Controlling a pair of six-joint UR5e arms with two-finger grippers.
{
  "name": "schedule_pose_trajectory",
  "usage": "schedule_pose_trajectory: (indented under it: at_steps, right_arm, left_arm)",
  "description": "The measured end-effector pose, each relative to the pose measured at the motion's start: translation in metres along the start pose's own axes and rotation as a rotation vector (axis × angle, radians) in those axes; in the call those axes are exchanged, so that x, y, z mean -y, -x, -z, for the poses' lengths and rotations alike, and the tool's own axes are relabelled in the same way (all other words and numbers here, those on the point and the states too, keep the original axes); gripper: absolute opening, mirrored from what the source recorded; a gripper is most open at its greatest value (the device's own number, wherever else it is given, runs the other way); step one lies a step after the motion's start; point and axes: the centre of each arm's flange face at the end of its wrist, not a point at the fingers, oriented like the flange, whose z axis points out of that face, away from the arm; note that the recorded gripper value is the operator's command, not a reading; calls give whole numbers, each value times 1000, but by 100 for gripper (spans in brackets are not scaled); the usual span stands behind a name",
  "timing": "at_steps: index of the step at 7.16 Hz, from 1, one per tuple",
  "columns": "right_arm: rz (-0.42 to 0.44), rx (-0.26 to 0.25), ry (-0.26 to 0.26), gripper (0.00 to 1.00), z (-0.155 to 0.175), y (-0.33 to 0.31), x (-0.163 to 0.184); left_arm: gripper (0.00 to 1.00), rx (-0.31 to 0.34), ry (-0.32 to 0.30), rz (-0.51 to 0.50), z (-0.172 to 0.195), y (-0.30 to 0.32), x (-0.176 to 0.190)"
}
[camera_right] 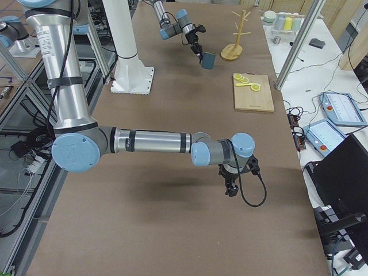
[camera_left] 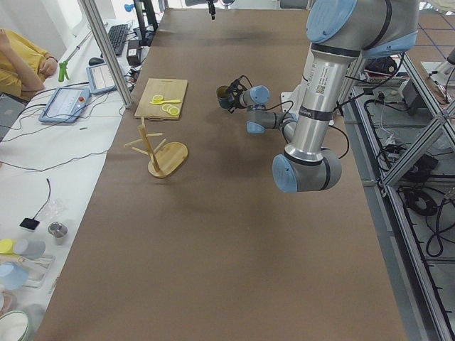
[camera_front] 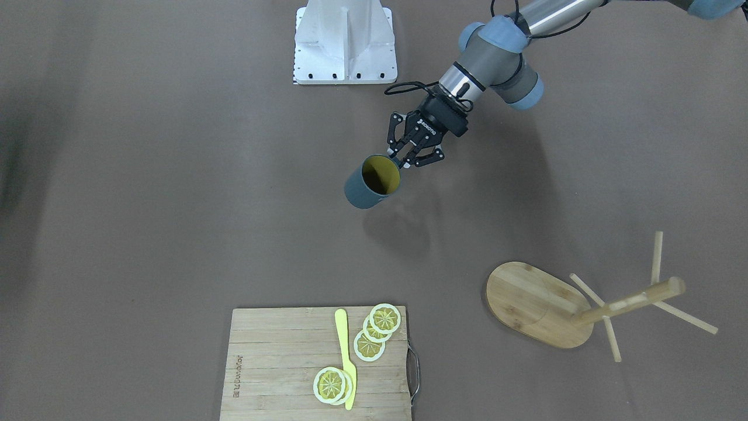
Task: Hang cup on storage rack
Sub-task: 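Lift the blue mug with the left gripper toward the wooden rack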
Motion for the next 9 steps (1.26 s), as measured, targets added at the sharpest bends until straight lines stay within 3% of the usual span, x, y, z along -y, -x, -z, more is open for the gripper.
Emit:
schedule_pose_trajectory:
  at_steps: [1, 3, 4, 6, 9]
  right_arm:
    - [-1, 0, -3, 100, 1, 1, 1]
    - [0, 0, -12, 100, 6, 4, 2]
    - [2, 0, -17, 100, 8, 6, 1]
    - [5, 0, -23, 100, 11, 9, -2]
    - [7, 1, -27, 100, 13, 11, -5]
  left_arm:
    - [0, -4, -18, 165, 13, 23, 38]
    - [0, -3, 33, 540, 46, 82, 142]
    - [0, -3, 33, 687, 59, 106, 174]
    - [0, -75, 0, 945, 72, 139, 207]
    - [0, -236, -67, 1173, 80, 153, 222]
